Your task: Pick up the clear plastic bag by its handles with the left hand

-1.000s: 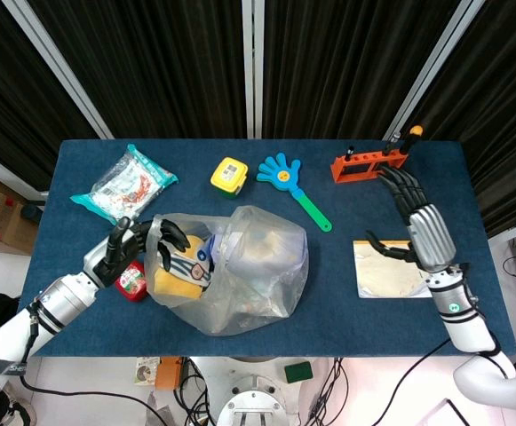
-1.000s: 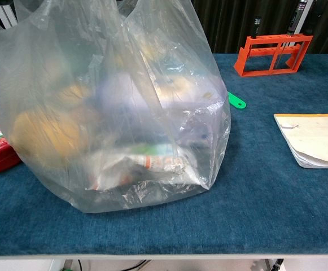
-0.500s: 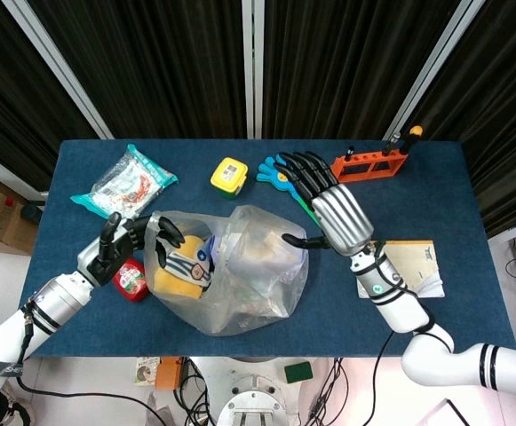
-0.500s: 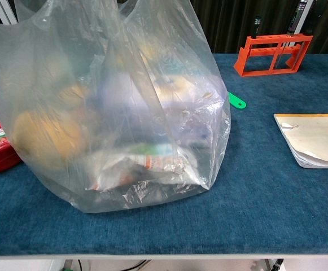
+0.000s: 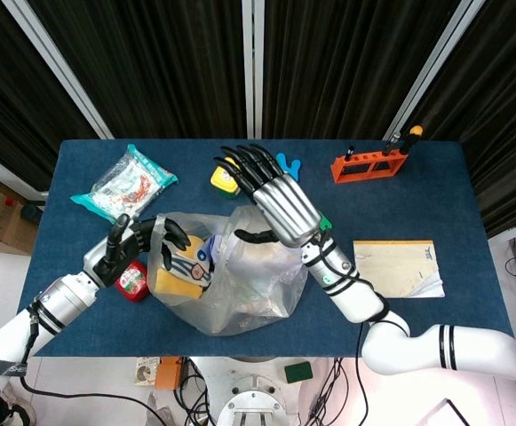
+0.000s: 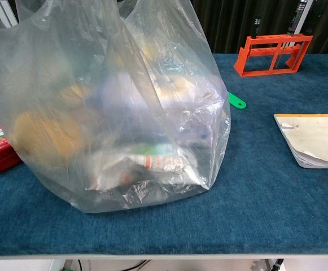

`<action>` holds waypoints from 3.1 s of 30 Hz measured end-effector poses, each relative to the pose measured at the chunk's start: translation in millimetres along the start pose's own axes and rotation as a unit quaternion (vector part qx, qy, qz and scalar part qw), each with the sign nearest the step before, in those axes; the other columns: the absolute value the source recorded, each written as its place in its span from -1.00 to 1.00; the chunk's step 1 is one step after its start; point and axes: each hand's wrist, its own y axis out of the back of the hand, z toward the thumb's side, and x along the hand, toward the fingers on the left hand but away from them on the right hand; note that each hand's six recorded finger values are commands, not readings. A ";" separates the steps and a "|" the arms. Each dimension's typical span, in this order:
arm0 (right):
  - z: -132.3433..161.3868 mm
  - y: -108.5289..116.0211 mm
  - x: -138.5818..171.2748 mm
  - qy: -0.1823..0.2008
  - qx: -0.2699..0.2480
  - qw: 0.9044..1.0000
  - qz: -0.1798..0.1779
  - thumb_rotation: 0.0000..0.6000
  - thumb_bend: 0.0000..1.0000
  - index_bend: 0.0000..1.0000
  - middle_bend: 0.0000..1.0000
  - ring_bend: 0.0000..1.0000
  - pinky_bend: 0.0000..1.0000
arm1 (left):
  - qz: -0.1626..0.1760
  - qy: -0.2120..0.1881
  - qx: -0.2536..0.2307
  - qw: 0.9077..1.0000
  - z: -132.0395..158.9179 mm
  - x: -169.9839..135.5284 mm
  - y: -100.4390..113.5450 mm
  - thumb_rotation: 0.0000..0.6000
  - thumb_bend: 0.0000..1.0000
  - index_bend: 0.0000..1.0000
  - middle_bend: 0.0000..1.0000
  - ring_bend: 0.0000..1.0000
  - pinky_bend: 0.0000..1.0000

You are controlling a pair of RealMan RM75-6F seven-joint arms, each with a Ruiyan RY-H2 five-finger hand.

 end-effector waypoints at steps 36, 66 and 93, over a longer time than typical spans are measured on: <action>74.7 -0.5 -53.0 0.055 0.030 0.997 -0.034 1.00 -0.60 -1.00 -1.00 -1.00 -1.00 | -0.009 -0.021 -0.088 0.996 0.4 14.0 -23.5 -1.00 -0.94 -0.32 -0.31 -0.33 0.03; 87.0 13.6 -56.8 0.060 0.061 0.995 -0.049 1.00 -0.59 -1.00 -1.00 -1.00 -1.00 | -0.021 -0.037 -0.145 0.988 6.4 25.0 -47.3 -0.73 -0.94 -0.38 -0.35 -0.36 0.00; 91.5 22.1 -58.5 0.067 0.072 0.993 -0.064 1.00 -0.59 -1.00 -1.00 -1.00 -1.00 | -0.009 -0.067 -0.152 0.986 12.6 31.3 -64.2 -0.54 -0.94 -0.63 -0.59 -0.62 -0.30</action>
